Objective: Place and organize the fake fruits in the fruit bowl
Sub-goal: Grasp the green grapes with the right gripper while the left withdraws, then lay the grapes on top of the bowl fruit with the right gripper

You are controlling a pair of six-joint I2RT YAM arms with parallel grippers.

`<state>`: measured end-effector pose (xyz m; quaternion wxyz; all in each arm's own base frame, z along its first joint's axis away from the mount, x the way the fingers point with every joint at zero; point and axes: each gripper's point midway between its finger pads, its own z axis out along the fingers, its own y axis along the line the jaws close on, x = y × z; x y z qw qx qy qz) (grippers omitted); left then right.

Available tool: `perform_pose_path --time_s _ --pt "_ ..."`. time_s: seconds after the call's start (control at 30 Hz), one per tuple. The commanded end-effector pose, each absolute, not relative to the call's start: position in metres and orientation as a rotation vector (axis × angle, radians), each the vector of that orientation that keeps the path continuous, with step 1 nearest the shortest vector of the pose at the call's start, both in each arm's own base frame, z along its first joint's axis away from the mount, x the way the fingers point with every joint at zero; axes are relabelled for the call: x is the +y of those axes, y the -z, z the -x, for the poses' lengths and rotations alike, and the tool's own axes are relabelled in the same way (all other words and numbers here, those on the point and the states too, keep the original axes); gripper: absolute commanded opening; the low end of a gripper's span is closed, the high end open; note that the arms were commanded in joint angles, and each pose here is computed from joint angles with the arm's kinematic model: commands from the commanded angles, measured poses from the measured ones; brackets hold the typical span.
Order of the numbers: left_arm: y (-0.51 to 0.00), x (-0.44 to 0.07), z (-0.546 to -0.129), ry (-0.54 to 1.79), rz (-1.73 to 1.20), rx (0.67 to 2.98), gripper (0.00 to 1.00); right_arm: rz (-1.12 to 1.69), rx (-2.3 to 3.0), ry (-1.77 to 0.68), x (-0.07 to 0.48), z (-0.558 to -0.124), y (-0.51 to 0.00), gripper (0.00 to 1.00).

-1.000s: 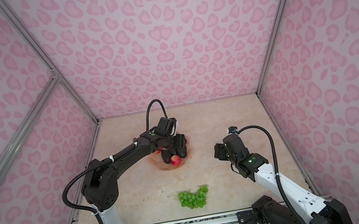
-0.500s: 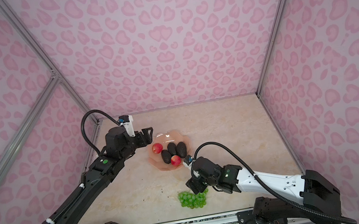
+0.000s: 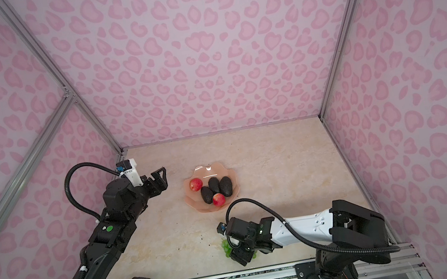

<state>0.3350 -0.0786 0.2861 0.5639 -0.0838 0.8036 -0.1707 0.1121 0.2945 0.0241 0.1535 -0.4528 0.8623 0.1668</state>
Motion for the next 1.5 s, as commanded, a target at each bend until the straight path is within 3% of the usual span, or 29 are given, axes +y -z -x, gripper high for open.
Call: perform_pose_path --time_s 0.0,0.27,0.43,0.6,0.73,0.87,1.0,1.17,1.23,1.47 --pt "-0.289 -0.076 -0.333 0.406 0.200 1.885 0.88 1.278 2.468 -0.463 0.300 -0.117 -0.020 0.65" --pt "-0.292 -0.066 -0.332 0.373 0.211 1.875 0.88 1.175 2.461 -0.478 0.313 -0.132 -0.026 0.29" --pt "-0.292 -0.062 -0.333 0.361 0.215 1.876 0.88 1.003 2.411 -0.584 0.319 -0.155 -0.063 0.23" --pt "-0.291 -0.059 -0.333 0.360 0.220 1.877 0.88 0.775 2.306 -0.721 0.318 -0.194 -0.133 0.21" --pt "-0.289 -0.056 -0.333 0.358 0.229 1.877 0.88 0.652 2.188 -0.731 0.316 -0.235 -0.183 0.23" --pt "-0.289 -0.055 -0.332 0.350 0.228 1.879 0.89 0.586 2.159 -0.707 0.323 -0.283 -0.202 0.23" --pt "-0.289 -0.050 -0.330 0.334 0.234 1.879 0.89 0.581 2.203 -0.656 0.339 -0.327 -0.194 0.24" --pt "-0.289 -0.044 -0.324 0.319 0.248 1.870 0.89 0.601 2.275 -0.554 0.357 -0.365 -0.148 0.27" --pt "-0.288 -0.042 -0.322 0.313 0.252 1.871 0.89 0.601 2.295 -0.565 0.361 -0.373 -0.133 0.34" --pt "-0.288 -0.036 -0.317 0.288 0.256 1.867 0.90 0.520 2.245 -0.767 0.363 -0.391 -0.126 0.74"
